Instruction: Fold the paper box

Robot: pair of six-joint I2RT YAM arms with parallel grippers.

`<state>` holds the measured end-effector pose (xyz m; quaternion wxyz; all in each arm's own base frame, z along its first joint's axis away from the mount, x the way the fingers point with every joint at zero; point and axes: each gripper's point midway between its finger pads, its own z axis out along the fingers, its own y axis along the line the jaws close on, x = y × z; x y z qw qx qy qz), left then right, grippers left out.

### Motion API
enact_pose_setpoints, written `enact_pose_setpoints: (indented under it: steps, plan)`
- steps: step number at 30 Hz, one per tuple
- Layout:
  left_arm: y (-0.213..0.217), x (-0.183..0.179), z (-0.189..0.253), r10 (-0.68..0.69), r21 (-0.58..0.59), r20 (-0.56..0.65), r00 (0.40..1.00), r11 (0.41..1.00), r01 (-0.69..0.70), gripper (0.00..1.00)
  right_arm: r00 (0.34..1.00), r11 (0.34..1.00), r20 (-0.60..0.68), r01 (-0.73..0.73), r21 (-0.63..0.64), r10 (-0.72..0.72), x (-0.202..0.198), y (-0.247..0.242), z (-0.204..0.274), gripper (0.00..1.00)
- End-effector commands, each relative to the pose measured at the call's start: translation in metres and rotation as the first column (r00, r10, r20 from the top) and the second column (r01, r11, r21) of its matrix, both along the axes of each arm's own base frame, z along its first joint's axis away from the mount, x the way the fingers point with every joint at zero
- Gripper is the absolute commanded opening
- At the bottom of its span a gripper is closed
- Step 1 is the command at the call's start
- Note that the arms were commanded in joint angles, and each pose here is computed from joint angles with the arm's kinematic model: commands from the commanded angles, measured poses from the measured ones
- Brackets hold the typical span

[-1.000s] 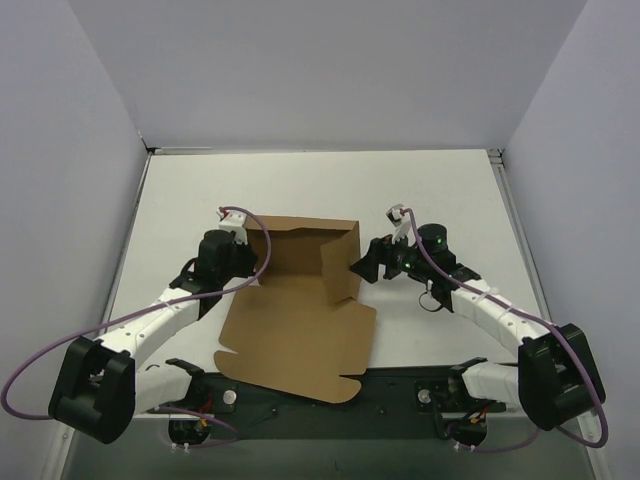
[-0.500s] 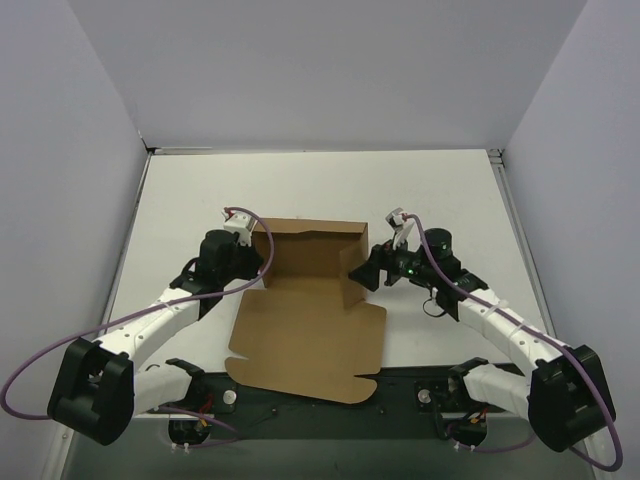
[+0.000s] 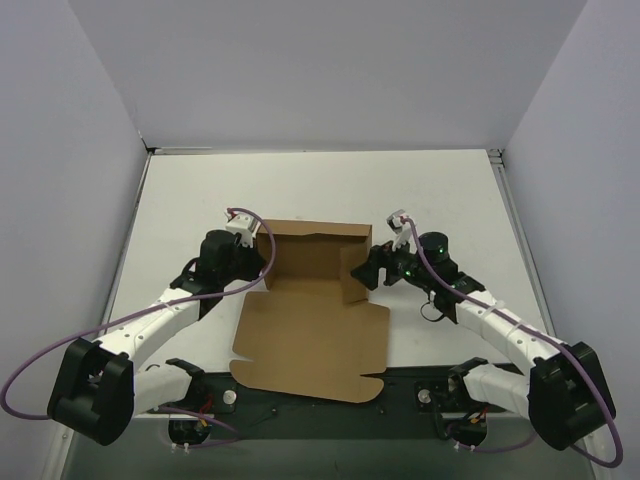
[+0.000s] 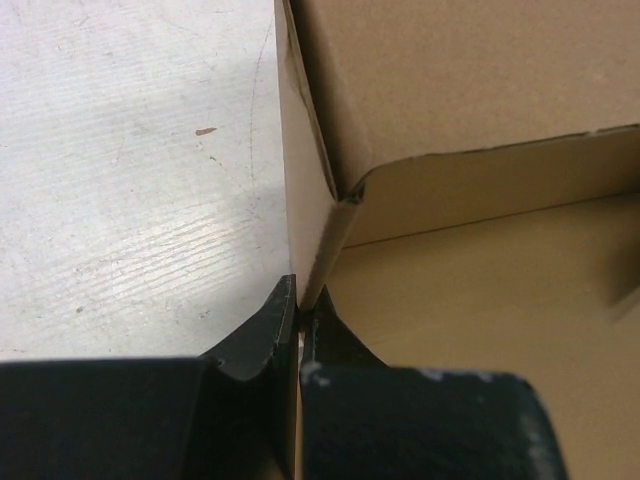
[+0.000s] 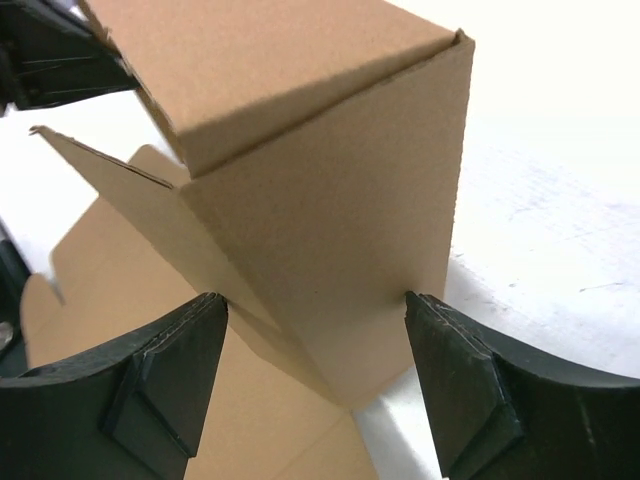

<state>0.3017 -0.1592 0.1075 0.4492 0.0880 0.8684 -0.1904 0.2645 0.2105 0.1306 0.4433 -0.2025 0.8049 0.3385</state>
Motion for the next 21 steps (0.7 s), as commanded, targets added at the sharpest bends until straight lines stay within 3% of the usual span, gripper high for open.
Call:
enact_pose_setpoints:
  steps: [1,11,21]
  plan:
    - [-0.023,0.004,0.032,-0.092,-0.062,0.083,0.992,0.993,0.097,0.0,0.985,0.993,0.141,0.107,-0.046,-0.1,0.033,-0.01,0.004,0.73]
    - [-0.021,0.006,0.025,-0.089,-0.019,0.085,0.992,0.996,0.091,0.0,0.961,0.975,0.217,0.198,-0.096,-0.174,0.056,-0.022,-0.01,0.75]
    - [-0.023,0.004,0.022,-0.101,-0.003,0.083,0.991,0.995,0.102,0.0,0.947,0.984,0.287,0.168,-0.062,-0.143,0.069,-0.011,-0.013,0.74]
